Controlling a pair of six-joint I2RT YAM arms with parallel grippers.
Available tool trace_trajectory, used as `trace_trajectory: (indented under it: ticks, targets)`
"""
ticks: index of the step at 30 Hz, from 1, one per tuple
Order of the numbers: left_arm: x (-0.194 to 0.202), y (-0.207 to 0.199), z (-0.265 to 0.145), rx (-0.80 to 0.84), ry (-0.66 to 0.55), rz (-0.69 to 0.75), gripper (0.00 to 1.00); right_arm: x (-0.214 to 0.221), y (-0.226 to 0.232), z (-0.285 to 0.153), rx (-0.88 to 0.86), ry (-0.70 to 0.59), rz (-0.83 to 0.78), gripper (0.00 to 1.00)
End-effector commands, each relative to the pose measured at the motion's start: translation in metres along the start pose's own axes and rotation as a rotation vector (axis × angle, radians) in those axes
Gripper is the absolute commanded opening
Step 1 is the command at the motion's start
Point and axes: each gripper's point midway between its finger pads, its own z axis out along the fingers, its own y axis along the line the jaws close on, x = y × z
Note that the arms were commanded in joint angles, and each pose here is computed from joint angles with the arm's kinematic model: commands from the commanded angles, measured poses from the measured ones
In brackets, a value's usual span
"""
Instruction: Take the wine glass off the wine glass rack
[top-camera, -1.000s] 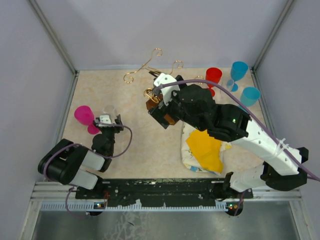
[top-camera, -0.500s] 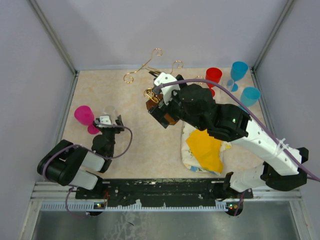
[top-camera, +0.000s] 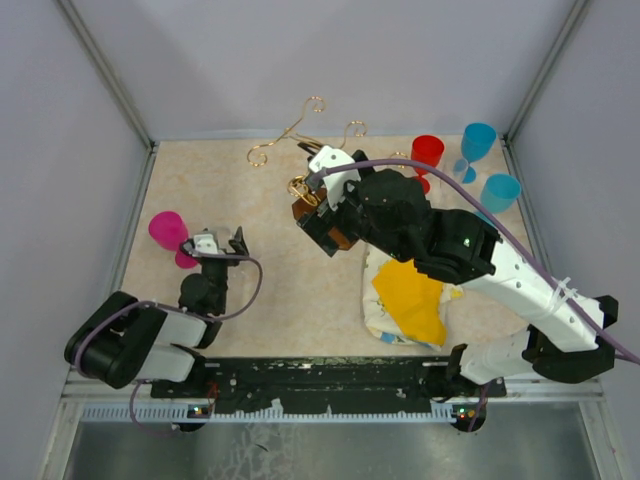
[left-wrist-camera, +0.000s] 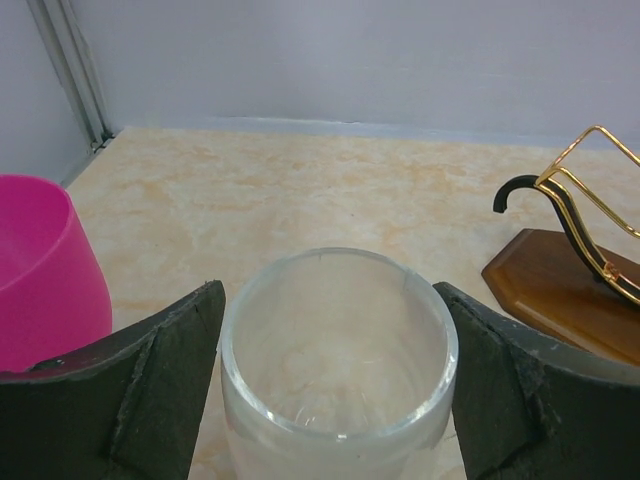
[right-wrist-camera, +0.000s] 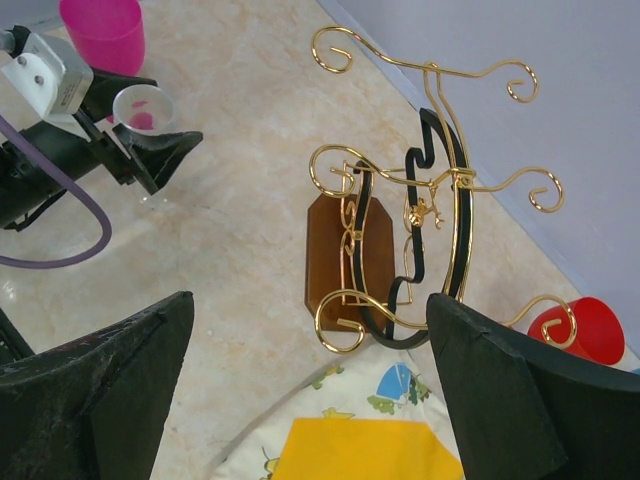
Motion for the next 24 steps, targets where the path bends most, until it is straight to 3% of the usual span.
trace_trajectory:
  ticks: [1, 7, 17, 21, 24]
  targets:
    - [-0.025, -0.003, -0.004, 0.007, -0.088, -0.083, 0.89, -0.018, -0.014, -0.010, 0.032, -0.073, 0.021, 0.99]
    - [-0.036, -0.008, -0.014, 0.023, -0.068, -0.119, 0.89, -0.019, -0.017, -0.017, 0.040, -0.090, 0.042, 0.99]
    - [-0.067, -0.011, -0.030, 0.044, 0.099, -0.224, 0.91, -0.015, -0.022, -0.022, 0.065, -0.096, 0.167, 0.99]
    - [-0.091, -0.018, -0.030, 0.043, 0.209, -0.268, 0.96, -0.008, -0.046, -0.012, 0.057, -0.034, 0.375, 0.99]
    - [-0.121, -0.023, -0.019, 0.011, 0.309, -0.259, 0.96, 0.001, -0.088, -0.006, 0.130, 0.019, 0.552, 0.99]
